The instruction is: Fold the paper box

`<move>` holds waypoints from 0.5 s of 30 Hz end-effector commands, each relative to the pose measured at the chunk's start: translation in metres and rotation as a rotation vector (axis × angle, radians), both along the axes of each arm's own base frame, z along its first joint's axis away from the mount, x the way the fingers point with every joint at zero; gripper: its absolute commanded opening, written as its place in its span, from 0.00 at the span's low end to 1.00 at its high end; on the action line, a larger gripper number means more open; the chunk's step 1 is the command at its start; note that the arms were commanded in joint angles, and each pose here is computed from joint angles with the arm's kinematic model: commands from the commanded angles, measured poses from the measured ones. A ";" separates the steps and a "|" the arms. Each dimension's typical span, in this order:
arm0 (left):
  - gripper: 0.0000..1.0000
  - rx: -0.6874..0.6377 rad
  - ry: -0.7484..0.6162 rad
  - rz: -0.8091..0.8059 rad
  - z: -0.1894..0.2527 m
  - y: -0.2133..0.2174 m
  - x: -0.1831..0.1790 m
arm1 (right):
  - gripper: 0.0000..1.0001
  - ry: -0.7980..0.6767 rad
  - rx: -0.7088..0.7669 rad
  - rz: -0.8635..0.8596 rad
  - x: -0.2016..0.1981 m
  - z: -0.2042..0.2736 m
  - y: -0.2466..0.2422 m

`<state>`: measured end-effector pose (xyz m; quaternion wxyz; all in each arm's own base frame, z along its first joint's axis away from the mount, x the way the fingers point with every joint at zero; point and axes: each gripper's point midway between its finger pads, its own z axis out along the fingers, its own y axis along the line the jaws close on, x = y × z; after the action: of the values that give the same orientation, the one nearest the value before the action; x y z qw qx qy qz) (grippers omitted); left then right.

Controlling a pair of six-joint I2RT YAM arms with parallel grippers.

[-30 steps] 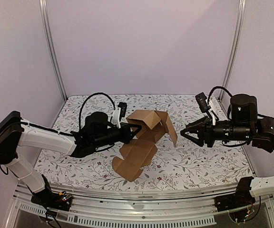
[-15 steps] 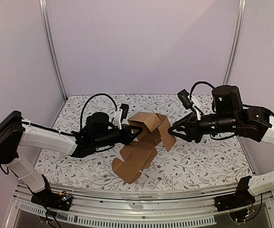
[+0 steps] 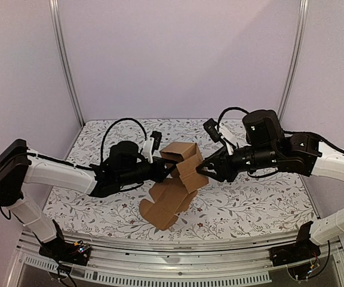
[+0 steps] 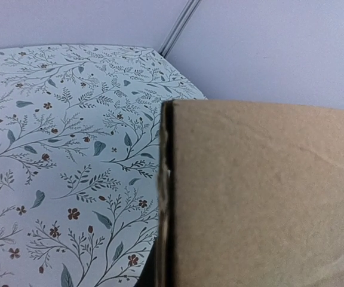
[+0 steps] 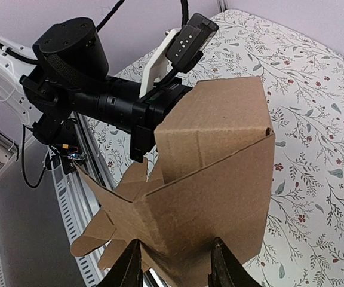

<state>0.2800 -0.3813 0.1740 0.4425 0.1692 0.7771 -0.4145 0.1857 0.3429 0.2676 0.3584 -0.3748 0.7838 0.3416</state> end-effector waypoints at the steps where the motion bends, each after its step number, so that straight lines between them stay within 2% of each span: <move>1: 0.00 0.017 -0.011 0.040 0.004 0.005 0.011 | 0.38 -0.038 0.015 -0.051 0.010 0.010 0.009; 15: 0.00 0.098 0.015 0.158 -0.004 0.015 0.018 | 0.41 -0.105 -0.093 -0.248 0.040 -0.019 0.018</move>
<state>0.2929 -0.3680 0.1619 0.4500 0.1381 0.8036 -0.3644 0.2130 0.3551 0.2440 0.3919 -0.3331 0.8171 0.2602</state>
